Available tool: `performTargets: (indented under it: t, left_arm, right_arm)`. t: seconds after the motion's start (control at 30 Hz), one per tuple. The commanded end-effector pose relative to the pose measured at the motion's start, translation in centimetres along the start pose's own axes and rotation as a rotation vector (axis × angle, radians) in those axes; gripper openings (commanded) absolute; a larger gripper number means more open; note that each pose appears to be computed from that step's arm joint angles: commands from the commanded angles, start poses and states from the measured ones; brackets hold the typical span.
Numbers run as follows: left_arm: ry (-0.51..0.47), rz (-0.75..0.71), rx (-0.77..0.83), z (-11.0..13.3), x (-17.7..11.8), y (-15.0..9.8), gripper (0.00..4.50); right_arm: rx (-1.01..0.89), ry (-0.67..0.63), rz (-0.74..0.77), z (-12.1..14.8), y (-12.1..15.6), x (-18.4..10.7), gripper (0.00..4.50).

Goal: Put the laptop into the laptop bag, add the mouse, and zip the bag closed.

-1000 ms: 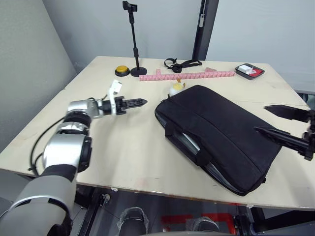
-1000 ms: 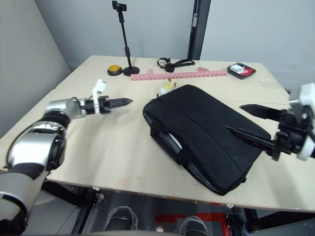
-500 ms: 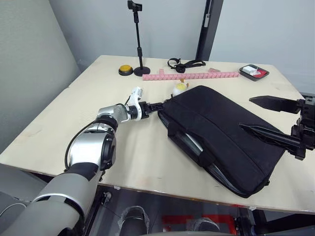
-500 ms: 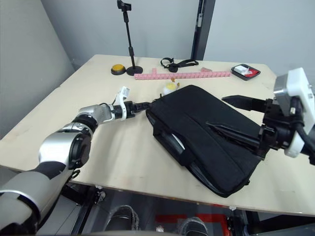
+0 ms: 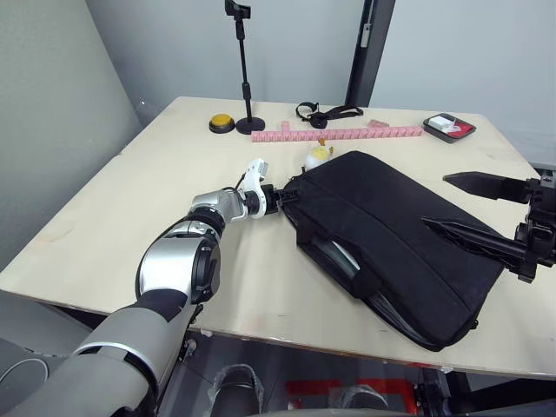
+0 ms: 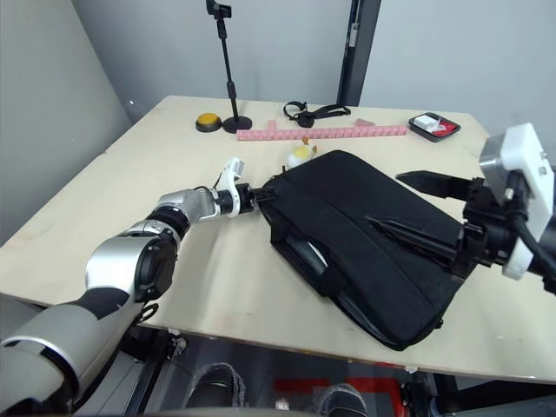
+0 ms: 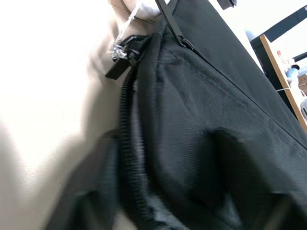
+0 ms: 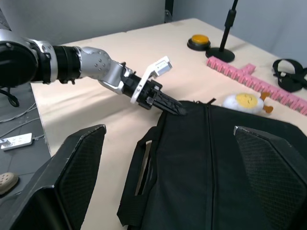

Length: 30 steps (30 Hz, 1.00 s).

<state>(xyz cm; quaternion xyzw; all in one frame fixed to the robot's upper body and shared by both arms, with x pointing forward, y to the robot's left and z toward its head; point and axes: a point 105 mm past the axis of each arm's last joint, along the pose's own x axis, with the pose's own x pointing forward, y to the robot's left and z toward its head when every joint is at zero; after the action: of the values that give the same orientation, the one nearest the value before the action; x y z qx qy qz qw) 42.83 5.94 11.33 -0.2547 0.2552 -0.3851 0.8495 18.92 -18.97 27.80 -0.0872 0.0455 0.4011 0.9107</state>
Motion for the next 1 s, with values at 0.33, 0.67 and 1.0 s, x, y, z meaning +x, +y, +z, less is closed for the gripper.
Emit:
performTargets:
  t: [0.33, 0.67, 1.0]
  left_arm:
    - [0.057, -0.04, 0.226, 1.6, -1.5, -0.2, 0.01]
    - [0.059, -0.201, 0.232, 2.2, -2.6, -1.9, 0.01]
    - [0.039, -0.22, 0.215, 2.2, -4.3, -1.6, 0.01]
  right_arm:
    - [0.462, 0.184, -0.176, -9.7, -3.8, -5.3, 4.5]
    - [0.828, 0.211, -0.214, -17.5, -3.4, -7.0, 4.5]
    - [0.919, 0.283, -0.239, -21.3, -1.9, -7.6, 4.5]
